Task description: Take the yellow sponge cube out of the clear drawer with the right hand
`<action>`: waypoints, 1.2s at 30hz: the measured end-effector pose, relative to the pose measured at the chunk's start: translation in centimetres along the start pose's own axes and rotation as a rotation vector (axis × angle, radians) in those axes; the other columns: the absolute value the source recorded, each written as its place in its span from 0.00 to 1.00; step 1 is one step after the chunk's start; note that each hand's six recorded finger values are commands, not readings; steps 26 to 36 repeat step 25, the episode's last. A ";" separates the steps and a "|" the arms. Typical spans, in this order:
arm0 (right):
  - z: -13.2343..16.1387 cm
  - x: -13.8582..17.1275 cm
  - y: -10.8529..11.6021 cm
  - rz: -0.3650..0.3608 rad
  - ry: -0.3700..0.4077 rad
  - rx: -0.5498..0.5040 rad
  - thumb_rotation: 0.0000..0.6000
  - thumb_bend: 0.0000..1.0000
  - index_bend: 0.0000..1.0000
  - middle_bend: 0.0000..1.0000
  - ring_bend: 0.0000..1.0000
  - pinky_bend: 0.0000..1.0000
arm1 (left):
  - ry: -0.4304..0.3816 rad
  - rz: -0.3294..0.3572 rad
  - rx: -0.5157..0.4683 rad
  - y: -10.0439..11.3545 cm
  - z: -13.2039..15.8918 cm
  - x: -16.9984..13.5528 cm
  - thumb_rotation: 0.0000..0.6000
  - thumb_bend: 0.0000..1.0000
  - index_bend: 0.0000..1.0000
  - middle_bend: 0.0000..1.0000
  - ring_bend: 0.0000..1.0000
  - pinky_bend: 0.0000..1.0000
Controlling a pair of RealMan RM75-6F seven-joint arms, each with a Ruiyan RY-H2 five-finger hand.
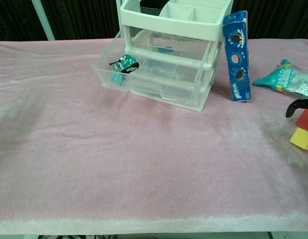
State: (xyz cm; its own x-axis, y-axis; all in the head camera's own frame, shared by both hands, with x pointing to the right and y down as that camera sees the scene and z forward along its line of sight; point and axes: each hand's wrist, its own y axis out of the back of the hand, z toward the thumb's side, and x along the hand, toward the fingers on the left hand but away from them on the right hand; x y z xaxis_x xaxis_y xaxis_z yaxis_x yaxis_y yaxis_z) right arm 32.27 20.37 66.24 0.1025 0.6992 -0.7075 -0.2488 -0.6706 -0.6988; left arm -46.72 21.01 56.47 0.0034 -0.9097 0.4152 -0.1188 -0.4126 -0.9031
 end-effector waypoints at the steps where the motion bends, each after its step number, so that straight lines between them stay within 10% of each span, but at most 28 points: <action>1: 0.0 0.1 0.0 0.000 0.000 0.003 1.00 0.17 0.20 1.00 0.98 0.92 | 0.000 0.000 0.000 0.0 0.0 0.0 1.00 0.00 0.00 0.00 0.00 0.00; 9: -0.8 1.0 0.6 -0.034 -0.011 0.041 1.00 0.17 0.09 0.86 0.87 0.80 | 0.001 0.003 -0.002 0.1 -0.1 0.0 1.00 0.00 0.00 0.00 0.00 0.00; 17: -4.2 5.2 4.0 -0.202 -0.052 0.096 1.00 0.16 0.00 0.15 0.16 0.23 | -0.001 0.007 0.002 0.1 0.0 -0.1 1.00 0.00 0.00 0.00 0.00 0.00; 20: -6.2 7.8 4.9 -0.256 -0.087 0.067 1.00 0.11 0.00 0.01 0.01 0.16 | -0.003 0.011 0.007 0.2 0.0 -0.1 1.00 0.00 0.00 0.00 0.00 0.00; 36: -9.4 11.6 5.2 -0.321 -0.134 -0.002 1.00 0.06 0.00 0.00 0.00 0.14 | -0.002 0.019 0.012 0.3 -0.1 -0.2 1.00 0.00 0.00 0.00 0.00 0.00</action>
